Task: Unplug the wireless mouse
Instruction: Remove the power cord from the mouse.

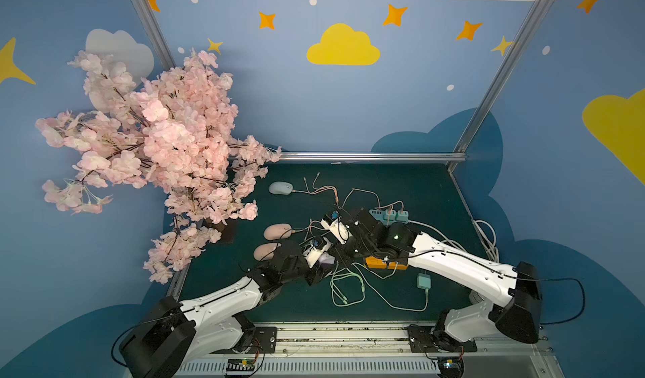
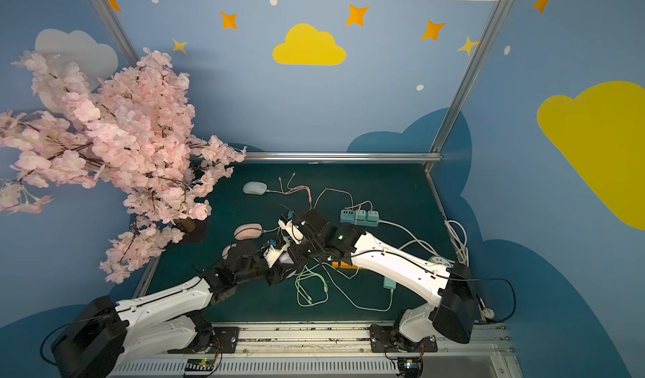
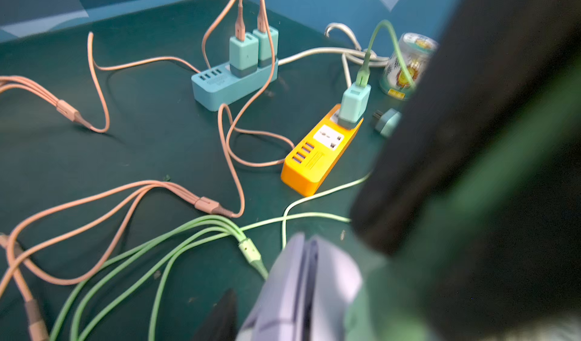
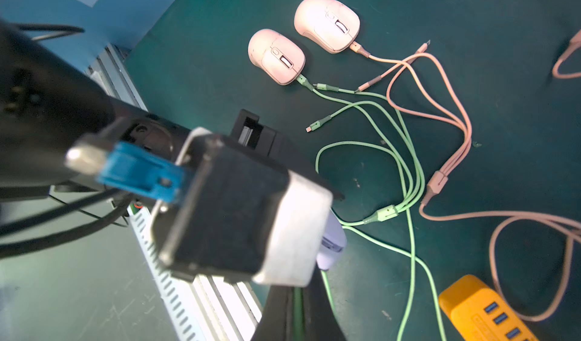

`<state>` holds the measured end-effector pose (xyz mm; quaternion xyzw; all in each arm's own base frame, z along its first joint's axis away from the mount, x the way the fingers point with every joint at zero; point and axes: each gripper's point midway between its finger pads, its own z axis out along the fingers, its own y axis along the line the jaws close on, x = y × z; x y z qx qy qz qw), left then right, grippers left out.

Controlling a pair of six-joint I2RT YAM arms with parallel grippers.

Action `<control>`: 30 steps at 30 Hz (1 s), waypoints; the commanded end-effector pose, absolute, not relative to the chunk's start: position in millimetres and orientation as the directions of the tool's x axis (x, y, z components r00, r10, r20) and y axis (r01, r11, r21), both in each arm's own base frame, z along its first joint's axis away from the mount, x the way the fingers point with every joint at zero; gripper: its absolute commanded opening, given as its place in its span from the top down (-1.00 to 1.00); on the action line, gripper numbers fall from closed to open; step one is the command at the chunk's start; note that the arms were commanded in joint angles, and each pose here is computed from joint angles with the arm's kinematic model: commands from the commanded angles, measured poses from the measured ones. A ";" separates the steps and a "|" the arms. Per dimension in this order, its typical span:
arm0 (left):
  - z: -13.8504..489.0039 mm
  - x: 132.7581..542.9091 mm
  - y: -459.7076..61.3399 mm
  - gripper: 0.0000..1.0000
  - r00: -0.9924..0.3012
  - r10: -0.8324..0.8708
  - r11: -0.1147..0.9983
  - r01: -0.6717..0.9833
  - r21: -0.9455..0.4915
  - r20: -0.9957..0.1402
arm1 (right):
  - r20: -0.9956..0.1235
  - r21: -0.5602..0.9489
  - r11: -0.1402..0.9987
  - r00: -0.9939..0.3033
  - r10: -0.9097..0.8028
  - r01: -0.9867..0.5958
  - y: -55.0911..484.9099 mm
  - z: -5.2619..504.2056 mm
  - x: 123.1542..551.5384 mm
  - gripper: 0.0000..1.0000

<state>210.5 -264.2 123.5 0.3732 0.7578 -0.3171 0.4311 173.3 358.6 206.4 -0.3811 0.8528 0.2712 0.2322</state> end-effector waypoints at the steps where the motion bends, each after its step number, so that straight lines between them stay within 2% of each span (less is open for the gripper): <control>1: 145.3 215.2 -268.1 -0.50 -0.307 0.239 0.518 0.843 -0.146 -0.921 | -0.654 0.300 0.558 -0.592 -0.470 -0.774 358.4 233.3 173.7 1.00; 5: 149.6 212.7 -267.2 -0.52 -0.297 0.217 0.509 0.847 -0.151 -0.930 | -0.679 0.315 0.554 -0.591 -0.435 -0.770 355.5 246.9 172.0 1.00; 12: 155.4 211.7 -264.1 -0.29 -0.291 0.185 0.507 0.847 -0.162 -0.939 | -0.720 0.342 0.560 -0.593 -0.359 -0.754 339.9 274.6 170.2 1.00; 14: 158.6 210.7 -263.3 -0.15 -0.286 0.169 0.502 0.848 -0.168 -0.943 | -0.722 0.368 0.553 -0.605 -0.337 -0.747 336.6 279.5 169.6 1.00; 22: 171.4 199.6 -264.1 0.13 -0.261 0.119 0.439 0.879 -0.185 -0.958 | -0.714 0.440 0.538 -0.644 -0.276 -0.719 328.3 284.1 170.3 1.00; 28: 174.4 195.6 -265.9 0.16 -0.258 0.110 0.411 0.891 -0.193 -0.960 | -0.702 0.485 0.509 -0.664 -0.259 -0.711 332.1 283.4 167.0 1.00; 30: 174.1 195.4 -267.2 0.23 -0.262 0.113 0.405 0.893 -0.196 -0.958 | -0.704 0.495 0.495 -0.664 -0.253 -0.714 333.4 285.8 165.9 1.00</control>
